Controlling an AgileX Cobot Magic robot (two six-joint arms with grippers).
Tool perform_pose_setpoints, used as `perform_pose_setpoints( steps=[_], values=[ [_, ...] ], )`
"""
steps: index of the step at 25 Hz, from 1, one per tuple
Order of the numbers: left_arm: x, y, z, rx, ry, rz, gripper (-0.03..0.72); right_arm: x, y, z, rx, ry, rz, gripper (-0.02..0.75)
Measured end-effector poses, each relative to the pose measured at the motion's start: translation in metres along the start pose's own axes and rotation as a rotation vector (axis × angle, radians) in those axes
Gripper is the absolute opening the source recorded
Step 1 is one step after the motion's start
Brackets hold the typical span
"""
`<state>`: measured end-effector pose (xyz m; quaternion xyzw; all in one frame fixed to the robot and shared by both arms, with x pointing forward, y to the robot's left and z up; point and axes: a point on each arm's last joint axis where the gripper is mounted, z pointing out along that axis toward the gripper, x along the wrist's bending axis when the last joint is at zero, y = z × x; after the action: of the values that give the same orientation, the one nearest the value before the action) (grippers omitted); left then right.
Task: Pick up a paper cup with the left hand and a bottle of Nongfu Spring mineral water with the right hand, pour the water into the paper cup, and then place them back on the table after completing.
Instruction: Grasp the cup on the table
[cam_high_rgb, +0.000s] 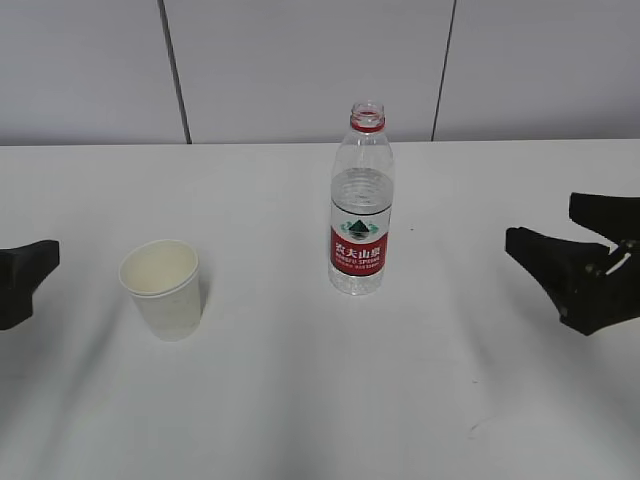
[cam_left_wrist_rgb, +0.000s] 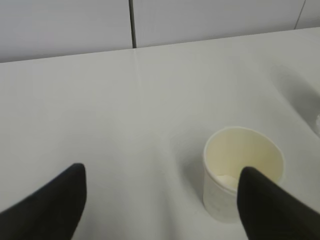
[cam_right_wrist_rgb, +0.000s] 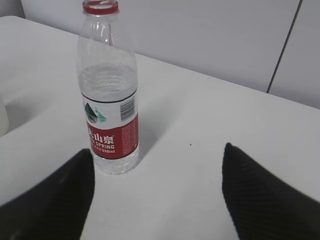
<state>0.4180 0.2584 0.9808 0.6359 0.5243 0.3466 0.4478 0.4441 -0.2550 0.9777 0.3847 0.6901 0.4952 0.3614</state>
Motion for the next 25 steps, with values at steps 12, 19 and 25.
perform_pose_setpoints(
  steps=[12,19,25],
  values=[
    [0.000,-0.025,0.038,0.060,0.006,0.019,0.563,-0.009,-0.005,0.032,0.064,0.045,-0.016,0.587],
    [-0.007,-0.032,0.043,0.075,-0.078,0.105,0.563,-0.013,-0.013,0.051,0.108,0.071,-0.018,0.587],
    [-0.012,-0.059,0.034,0.084,-0.147,0.138,0.563,-0.013,-0.026,0.059,0.160,0.091,-0.002,0.587]
  ],
)
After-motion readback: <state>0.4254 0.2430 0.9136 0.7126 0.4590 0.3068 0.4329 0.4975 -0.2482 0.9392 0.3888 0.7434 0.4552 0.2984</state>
